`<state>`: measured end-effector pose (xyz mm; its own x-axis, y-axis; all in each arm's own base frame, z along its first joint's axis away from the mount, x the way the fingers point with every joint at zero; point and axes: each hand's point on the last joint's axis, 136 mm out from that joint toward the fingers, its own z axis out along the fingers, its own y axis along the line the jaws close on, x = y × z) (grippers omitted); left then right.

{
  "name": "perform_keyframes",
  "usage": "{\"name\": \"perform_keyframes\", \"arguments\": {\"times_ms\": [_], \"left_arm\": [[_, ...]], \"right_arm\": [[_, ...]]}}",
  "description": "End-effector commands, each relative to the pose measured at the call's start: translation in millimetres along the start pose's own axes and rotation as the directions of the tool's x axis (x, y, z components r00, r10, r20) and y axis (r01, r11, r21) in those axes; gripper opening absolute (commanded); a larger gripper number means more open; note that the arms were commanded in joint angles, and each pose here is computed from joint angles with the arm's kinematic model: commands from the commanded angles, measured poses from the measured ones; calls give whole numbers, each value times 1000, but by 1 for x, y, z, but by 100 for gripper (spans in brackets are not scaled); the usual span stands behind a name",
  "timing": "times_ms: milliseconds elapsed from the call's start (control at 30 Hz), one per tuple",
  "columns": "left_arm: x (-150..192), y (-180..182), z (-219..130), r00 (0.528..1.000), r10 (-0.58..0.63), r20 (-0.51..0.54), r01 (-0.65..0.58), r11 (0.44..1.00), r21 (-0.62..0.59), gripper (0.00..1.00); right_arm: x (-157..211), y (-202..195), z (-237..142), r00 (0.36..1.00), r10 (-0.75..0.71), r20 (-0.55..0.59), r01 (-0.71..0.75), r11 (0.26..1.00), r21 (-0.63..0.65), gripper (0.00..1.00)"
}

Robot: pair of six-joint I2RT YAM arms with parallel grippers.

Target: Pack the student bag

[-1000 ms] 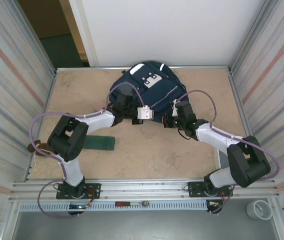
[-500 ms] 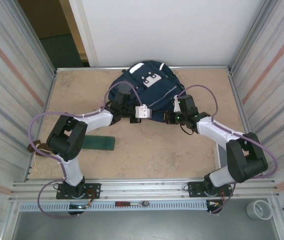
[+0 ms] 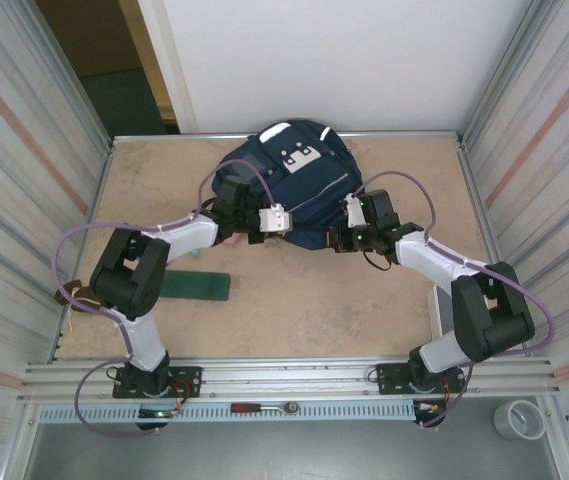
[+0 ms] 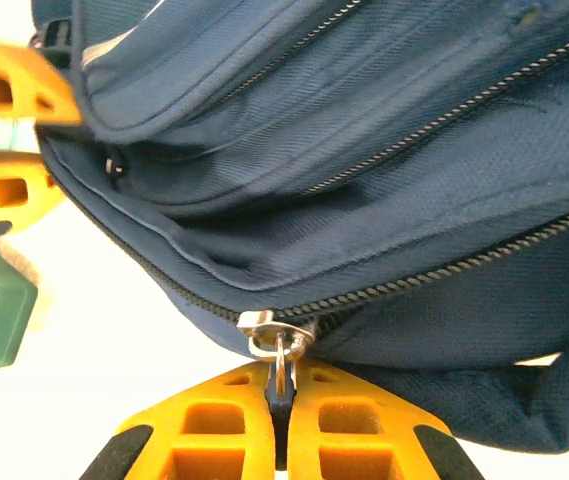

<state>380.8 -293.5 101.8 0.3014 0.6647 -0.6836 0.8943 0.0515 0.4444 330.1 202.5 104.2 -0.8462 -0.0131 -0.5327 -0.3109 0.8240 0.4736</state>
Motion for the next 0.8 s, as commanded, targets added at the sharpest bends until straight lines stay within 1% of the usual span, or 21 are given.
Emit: {"name": "perform_keyframes", "arguments": {"times_ms": [0,100,200,333,500,533,600,700,767], "left_arm": [[-25,24,-26,1000,1,28,1,997,-79,43],[-49,11,-31,996,-10,89,14,999,-50,58],[-63,-6,-27,994,-13,110,14,1000,-4,63],[-63,-21,-11,995,-17,98,12,999,47,63],[-60,-25,-3,996,-44,78,37,995,92,59],[-60,-25,-2,996,-46,80,38,995,96,57],[-60,-24,-1,996,-47,77,39,994,98,47],[-57,-21,-2,997,-46,64,40,995,91,25],[-58,-16,-10,996,-49,70,43,996,81,9]], "right_arm": [[-12,26,0,999,9,41,-5,997,-78,0],[-19,44,2,998,9,67,-1,992,-123,0],[-24,59,1,996,-9,84,21,989,-145,0],[-25,72,0,995,-24,92,39,985,-171,0],[-26,79,-2,994,-15,106,35,981,-193,0],[-26,81,-2,994,-16,107,37,979,-200,0],[-26,83,-1,994,-19,107,41,978,-205,0],[-22,76,0,995,-24,95,41,984,-174,0],[-18,57,1,997,-21,75,28,995,-100,0]]}}
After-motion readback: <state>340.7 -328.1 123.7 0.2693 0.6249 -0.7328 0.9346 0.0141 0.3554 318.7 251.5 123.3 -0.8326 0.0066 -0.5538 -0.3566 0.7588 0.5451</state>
